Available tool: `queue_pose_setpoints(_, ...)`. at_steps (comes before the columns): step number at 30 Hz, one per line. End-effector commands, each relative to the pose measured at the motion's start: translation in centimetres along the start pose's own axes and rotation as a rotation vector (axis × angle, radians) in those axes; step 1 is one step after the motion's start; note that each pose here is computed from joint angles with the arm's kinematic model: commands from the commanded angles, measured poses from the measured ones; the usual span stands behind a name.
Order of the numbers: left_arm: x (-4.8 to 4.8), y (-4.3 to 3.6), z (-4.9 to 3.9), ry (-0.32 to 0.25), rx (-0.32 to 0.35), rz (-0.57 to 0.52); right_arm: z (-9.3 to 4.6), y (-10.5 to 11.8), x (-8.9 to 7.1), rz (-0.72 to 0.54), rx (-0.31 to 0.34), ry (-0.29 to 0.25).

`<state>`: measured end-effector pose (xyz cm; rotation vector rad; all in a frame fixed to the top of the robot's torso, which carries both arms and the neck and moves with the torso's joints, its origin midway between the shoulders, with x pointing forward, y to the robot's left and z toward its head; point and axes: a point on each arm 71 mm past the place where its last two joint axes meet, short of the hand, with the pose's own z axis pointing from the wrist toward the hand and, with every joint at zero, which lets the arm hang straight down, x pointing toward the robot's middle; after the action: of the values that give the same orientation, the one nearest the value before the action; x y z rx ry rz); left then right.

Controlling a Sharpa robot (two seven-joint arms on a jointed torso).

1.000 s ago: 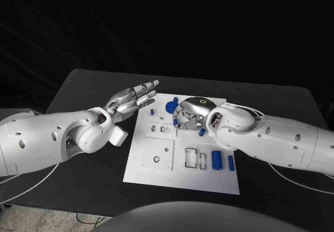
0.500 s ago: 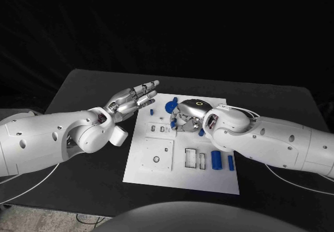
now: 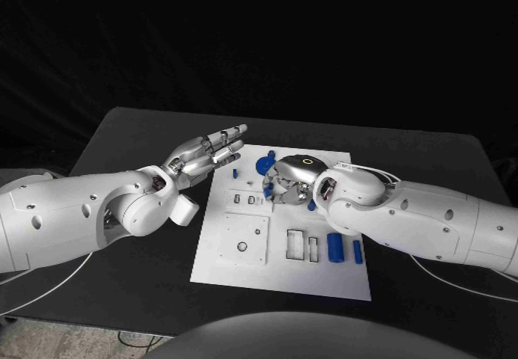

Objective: Assemble the parts on the task board

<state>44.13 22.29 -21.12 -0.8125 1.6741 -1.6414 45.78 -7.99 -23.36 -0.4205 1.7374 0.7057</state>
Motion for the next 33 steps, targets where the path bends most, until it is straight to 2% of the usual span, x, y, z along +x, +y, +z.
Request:
queue_pose_setpoints(1,0.23,-0.05,0.09,0.023,0.008,-0.012,0.0,-0.1,0.2,-0.017,0.011,0.016)
queue_pose_setpoints(14,0.24,0.05,0.16,0.026,0.004,-0.013,0.0,0.0,0.3,-0.016,0.003,0.023)
queue_pose_setpoints(19,0.19,0.07,0.13,0.025,0.003,-0.013,-0.1,-0.1,0.2,-0.005,-0.009,0.007)
queue_pose_setpoints(23,0.20,0.05,0.12,0.024,0.005,-0.012,-0.3,-0.1,-0.1,0.008,-0.025,-0.032)
queue_pose_setpoints(27,0.16,-0.02,0.04,0.014,0.010,0.003,-0.7,-0.1,-0.6,0.026,-0.047,-0.098)
queue_pose_setpoints(33,0.12,-0.26,-0.42,-0.010,0.018,0.048,-1.9,-0.3,-3.1,0.048,-0.076,-0.224)
